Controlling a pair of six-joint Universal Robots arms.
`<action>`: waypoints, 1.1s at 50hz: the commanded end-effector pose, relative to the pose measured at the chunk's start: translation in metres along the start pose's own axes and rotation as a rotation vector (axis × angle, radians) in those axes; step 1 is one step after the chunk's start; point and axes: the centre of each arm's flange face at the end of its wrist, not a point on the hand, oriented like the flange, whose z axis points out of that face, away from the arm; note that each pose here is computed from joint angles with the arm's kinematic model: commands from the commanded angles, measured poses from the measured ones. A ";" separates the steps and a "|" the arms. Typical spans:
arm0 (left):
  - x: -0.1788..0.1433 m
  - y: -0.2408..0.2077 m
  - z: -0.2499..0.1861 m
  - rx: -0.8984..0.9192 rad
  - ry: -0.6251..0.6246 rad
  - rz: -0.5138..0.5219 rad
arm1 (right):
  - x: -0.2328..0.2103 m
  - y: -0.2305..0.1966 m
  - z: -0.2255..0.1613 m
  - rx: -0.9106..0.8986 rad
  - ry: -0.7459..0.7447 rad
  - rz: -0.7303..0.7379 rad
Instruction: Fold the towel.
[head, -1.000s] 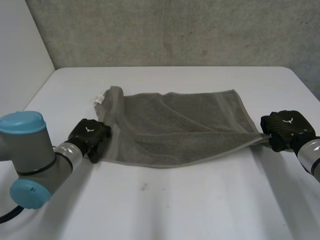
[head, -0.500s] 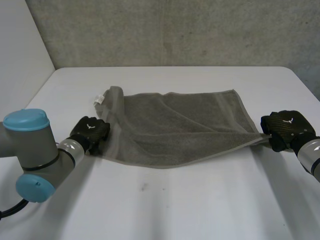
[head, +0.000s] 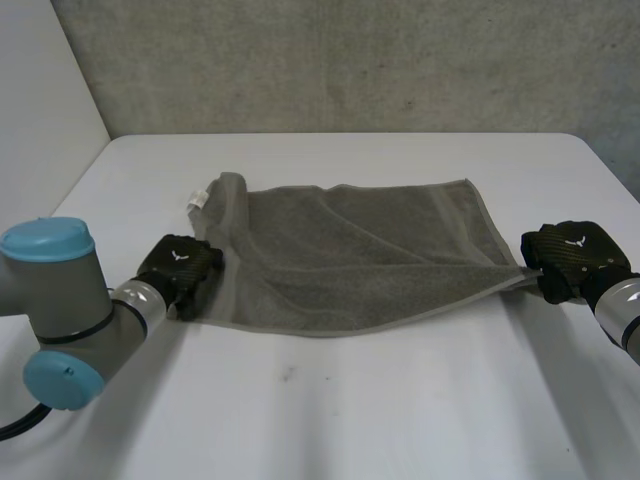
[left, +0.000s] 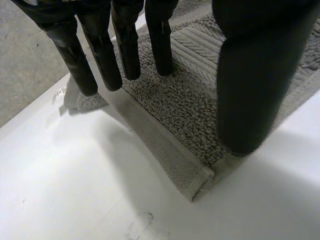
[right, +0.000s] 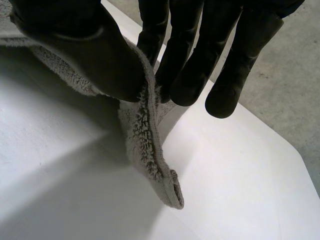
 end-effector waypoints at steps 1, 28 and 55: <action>0.001 0.002 0.000 -0.006 0.005 -0.002 | -0.001 0.002 0.001 -0.006 -0.004 0.003; -0.002 0.002 0.012 0.008 -0.004 -0.008 | -0.001 0.002 0.001 -0.007 -0.005 0.002; -0.002 0.002 0.010 0.003 -0.003 -0.008 | -0.001 0.003 0.001 -0.009 -0.006 -0.013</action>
